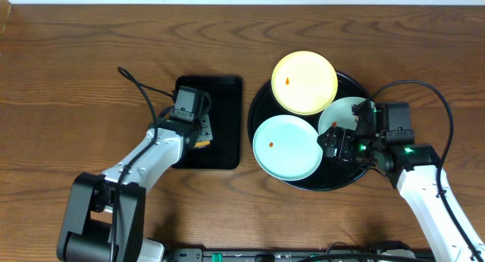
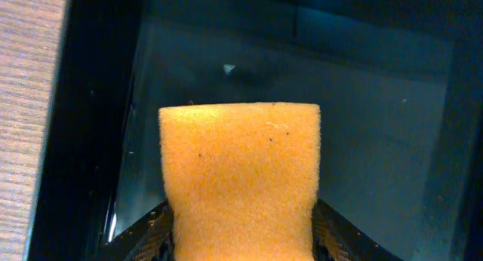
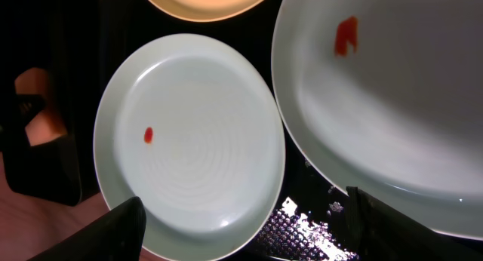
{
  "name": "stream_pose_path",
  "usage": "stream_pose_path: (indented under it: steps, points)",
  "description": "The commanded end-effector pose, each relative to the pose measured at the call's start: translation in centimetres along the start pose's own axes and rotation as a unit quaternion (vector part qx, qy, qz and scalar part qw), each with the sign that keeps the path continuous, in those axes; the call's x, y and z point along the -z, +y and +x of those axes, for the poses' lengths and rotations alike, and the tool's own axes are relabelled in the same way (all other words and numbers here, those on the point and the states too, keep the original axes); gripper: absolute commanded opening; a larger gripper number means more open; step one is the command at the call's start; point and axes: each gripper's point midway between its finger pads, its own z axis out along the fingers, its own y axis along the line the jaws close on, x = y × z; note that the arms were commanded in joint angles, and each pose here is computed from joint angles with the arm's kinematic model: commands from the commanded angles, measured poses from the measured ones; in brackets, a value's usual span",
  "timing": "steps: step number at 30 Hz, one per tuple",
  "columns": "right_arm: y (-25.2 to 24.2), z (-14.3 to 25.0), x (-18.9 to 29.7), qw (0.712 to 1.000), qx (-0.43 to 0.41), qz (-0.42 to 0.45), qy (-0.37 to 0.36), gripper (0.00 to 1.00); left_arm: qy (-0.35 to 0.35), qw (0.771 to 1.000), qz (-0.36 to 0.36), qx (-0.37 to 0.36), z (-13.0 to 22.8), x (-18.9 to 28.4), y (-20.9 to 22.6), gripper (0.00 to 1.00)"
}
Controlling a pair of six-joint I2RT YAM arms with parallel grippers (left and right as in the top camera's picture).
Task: Clean dirty plates on tray and stack at the side
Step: 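Lift the sponge with the left gripper above the black tray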
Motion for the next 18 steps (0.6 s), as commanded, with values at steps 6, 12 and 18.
stream_pose_path:
  steps: [6,12,18]
  points:
    - [0.3,0.1,0.0,1.0,-0.001,-0.005,0.002,0.83,0.003,1.0,-0.011,0.009,0.1,0.0,0.3,0.55]
    - [0.3,0.1,0.0,1.0,-0.001,-0.005,0.002,0.83,0.011,1.0,-0.012,0.001,0.7,-0.4,0.0,0.55]
    - [0.3,0.1,0.0,1.0,-0.001,-0.005,0.002,0.83,0.013,1.0,-0.013,-0.001,0.9,-0.6,-0.1,0.41]
